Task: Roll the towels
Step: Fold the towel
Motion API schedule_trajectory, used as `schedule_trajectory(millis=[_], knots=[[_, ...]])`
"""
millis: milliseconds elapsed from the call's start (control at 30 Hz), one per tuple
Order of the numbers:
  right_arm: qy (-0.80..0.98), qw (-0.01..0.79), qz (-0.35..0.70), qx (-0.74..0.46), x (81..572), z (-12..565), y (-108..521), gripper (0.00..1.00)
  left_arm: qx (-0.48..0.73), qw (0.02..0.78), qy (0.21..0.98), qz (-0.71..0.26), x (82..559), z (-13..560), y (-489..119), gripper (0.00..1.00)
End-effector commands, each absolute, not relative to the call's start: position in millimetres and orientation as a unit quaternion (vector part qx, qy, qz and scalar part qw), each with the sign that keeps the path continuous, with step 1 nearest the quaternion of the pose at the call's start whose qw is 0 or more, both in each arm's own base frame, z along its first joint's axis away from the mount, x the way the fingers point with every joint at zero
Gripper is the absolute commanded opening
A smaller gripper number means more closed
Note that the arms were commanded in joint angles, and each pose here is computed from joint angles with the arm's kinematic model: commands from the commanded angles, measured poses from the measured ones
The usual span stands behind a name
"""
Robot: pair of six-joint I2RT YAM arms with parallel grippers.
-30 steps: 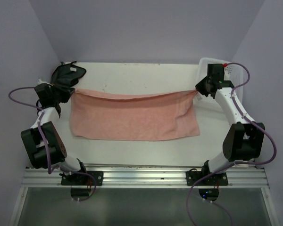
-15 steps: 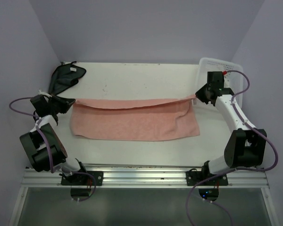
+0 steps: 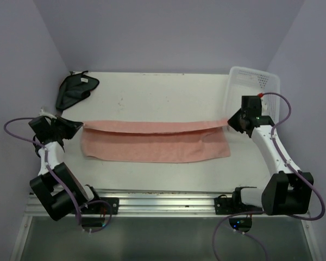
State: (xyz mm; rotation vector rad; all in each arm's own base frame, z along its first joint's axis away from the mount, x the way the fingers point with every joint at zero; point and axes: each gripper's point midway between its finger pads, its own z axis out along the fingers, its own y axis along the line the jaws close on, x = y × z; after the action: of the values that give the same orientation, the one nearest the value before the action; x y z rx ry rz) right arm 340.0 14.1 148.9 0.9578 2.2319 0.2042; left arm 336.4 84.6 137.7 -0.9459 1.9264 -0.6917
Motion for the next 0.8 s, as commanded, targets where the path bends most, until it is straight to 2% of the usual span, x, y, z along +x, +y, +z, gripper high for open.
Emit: schedule_trajectory(millis=[0, 500, 767], knots=[[0.864, 0.347, 0.069, 0.358, 324, 149, 10, 0.0, -0.386, 0.44, 0.773, -0.244, 318, 139, 93, 0.0], [0.884, 0.321, 0.039, 0.338, 269, 113, 4, 0.0, -0.403, 0.455, 0.772, -0.188, 284, 139, 94, 0.0], [0.885, 0.322, 0.029, 0.335, 256, 109, 0, 0.0, -0.415, 0.449, 0.773, -0.169, 271, 128, 91, 0.0]])
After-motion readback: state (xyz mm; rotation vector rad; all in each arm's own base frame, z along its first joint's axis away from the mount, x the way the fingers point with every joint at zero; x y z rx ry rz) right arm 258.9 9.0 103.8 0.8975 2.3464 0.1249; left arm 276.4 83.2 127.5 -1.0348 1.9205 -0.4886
